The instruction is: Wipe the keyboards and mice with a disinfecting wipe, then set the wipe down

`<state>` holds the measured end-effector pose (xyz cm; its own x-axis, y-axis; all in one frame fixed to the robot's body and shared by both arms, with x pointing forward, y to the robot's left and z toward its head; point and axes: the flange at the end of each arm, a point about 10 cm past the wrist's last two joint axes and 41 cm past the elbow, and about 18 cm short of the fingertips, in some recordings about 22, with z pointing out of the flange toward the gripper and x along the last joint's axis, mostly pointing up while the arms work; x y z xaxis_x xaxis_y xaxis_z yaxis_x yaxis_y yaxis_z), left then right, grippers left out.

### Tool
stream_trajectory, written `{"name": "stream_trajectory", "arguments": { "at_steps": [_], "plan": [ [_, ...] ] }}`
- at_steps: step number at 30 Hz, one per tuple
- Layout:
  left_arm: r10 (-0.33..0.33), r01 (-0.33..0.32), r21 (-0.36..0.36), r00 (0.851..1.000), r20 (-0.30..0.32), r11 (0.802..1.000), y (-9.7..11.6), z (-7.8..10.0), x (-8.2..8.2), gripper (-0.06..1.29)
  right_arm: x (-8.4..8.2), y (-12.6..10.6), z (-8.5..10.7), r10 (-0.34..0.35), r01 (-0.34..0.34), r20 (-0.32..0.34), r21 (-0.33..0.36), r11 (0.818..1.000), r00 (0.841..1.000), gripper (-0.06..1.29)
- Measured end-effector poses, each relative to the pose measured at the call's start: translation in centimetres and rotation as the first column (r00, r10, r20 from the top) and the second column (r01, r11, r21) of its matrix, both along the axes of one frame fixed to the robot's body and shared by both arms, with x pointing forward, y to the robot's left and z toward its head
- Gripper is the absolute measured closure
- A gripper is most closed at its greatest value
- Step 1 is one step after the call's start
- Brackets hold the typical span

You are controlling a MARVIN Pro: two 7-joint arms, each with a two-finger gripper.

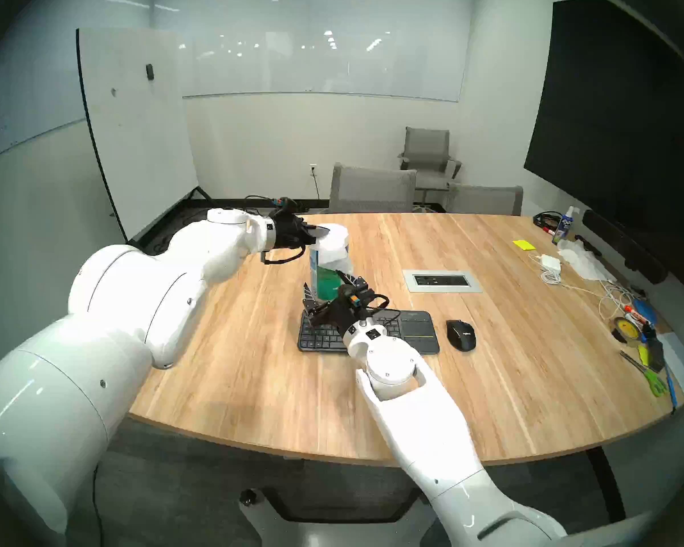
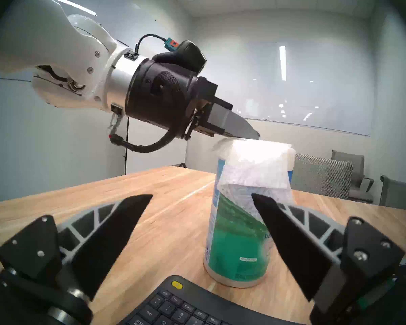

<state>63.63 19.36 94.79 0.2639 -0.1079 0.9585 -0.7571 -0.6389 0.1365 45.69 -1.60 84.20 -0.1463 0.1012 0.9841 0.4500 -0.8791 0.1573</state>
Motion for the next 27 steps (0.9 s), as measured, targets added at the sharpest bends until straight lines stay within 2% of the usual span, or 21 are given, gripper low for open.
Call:
{"name": "stream_trajectory", "arguments": {
  "at_steps": [10,21,27],
  "plan": [
    [0.000,0.000,0.000,1.000,0.000,1.000,0.0,0.0,0.0,1.25,1.4,0.3,-0.2,-0.031,0.031,0.013,-0.009,0.999,0.999,-0.01],
    [0.000,0.000,0.000,1.000,0.000,1.000,0.0,0.0,0.0,1.25,4.5,-1.1,-1.4,-0.088,0.088,-0.006,-0.022,0.996,0.996,-0.01],
    [0.000,0.000,0.000,1.000,0.000,1.000,0.0,0.0,0.0,1.25,5.5,-1.4,-1.4,-0.097,0.097,0.000,-0.013,0.995,0.995,-0.01]
  ]
}}
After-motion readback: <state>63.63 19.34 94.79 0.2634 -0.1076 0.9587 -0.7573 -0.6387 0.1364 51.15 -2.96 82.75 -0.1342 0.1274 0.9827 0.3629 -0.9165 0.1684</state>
